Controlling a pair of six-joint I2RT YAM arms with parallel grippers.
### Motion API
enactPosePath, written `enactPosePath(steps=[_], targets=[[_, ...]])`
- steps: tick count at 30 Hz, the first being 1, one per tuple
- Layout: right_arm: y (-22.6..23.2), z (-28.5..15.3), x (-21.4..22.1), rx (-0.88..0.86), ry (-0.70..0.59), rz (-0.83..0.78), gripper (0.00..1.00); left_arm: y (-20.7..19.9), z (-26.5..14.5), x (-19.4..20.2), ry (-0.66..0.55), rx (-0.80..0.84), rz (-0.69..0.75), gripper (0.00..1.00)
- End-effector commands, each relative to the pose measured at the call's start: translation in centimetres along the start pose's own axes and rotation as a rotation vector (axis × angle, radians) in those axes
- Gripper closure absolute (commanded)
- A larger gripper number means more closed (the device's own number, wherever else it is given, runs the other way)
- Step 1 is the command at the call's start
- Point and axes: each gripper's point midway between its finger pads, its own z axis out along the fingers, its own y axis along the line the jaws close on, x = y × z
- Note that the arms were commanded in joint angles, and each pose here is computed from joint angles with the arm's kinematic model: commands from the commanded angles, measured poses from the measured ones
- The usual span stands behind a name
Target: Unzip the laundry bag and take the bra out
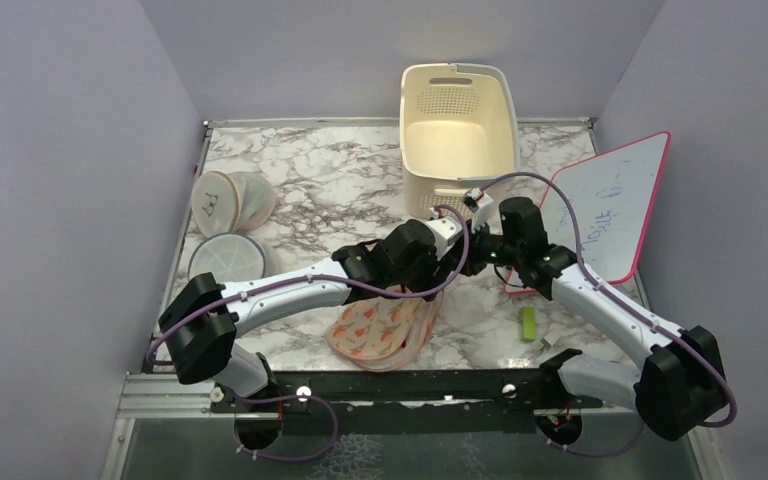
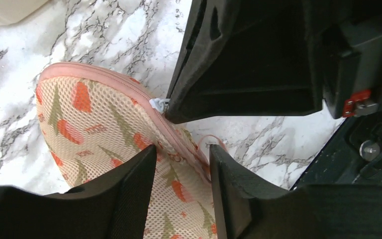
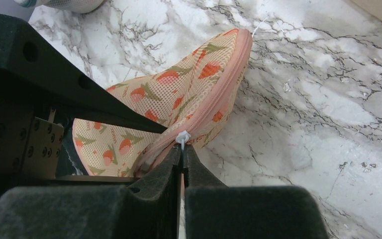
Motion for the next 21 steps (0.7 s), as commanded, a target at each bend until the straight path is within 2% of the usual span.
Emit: enactPosePath(steps=[1, 5, 10, 21], targets=[[0.7, -0.5, -0.2, -0.031, -0.015, -0.010, 0.99, 0.6, -0.2, -1.2, -0.030, -0.050, -0.011, 0.68], [0.3, -0.7, -0.1, -0.001, -0.009, -0.009, 0.99, 0.7, -0.3, -0.8, -0.010, -0.046, 0.025, 0.88], [-1.7, -0.8, -0.4, 0.123, 0.006, 0.011, 0.99, 1.1, -1.0, -0.5, 0.000, -0.043, 0.104, 1.00], [-4.5, 1.5, -1.9, 0.200, 0.033, -0.030, 0.99, -0.1, -3.3, -0.1, -0.006, 0.087, 0.298, 1.00]])
